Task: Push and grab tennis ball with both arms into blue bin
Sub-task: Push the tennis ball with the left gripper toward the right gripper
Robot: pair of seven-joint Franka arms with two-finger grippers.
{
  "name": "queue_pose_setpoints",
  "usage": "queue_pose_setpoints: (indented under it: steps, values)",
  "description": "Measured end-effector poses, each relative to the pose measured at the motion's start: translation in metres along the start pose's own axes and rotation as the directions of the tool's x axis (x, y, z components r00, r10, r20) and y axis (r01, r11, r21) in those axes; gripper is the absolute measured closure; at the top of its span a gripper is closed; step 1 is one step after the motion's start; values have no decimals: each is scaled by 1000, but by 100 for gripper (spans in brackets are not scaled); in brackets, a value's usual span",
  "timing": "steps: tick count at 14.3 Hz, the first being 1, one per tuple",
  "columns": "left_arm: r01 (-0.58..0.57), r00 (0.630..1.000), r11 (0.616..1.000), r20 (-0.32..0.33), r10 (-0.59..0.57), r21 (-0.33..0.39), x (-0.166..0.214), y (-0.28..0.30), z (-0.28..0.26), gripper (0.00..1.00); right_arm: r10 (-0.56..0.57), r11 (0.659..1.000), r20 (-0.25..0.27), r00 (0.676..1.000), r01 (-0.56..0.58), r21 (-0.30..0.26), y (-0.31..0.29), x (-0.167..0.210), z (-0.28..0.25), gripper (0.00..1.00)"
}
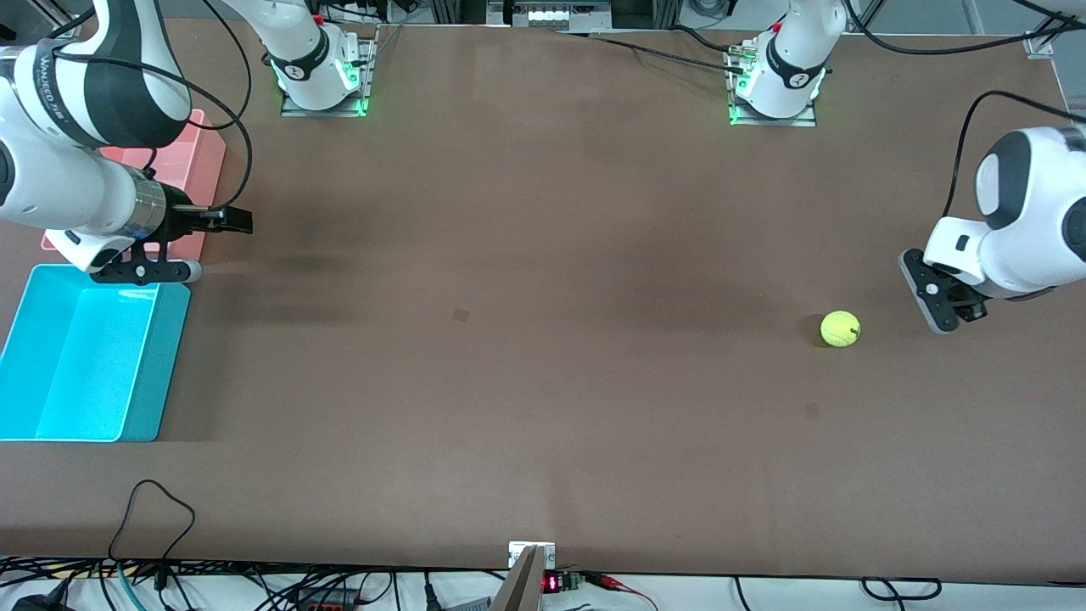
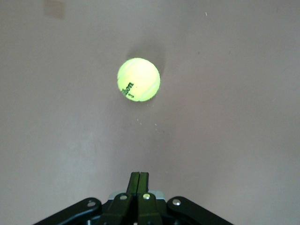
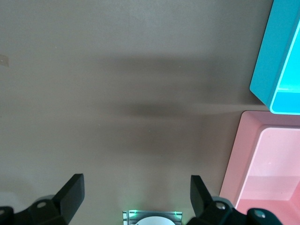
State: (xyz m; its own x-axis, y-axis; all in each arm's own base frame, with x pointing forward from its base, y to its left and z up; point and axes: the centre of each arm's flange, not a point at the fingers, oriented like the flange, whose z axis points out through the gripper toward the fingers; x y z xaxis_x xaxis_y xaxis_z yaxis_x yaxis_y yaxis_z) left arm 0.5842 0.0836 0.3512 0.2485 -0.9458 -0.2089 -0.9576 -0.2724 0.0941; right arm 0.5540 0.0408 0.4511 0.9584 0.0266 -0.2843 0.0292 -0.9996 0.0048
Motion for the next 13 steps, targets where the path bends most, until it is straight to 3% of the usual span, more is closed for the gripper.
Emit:
queue_pose_setpoints:
  steps: [3, 8, 13]
  values:
    - [-99, 995, 995, -23, 99, 28, 2, -5, 45, 99, 0, 1000, -47, 999, 0, 1, 0, -2, 0, 0]
    - [-152, 986, 984, -59, 158, 92, -9, -25, 113, 99, 1, 1000, -125, 992, 0, 4, 0, -6, 18, 0]
    - [-163, 982, 981, -77, 172, 108, -13, -26, 147, 99, 1, 1000, -147, 989, 0, 3, 1, -20, 31, 0]
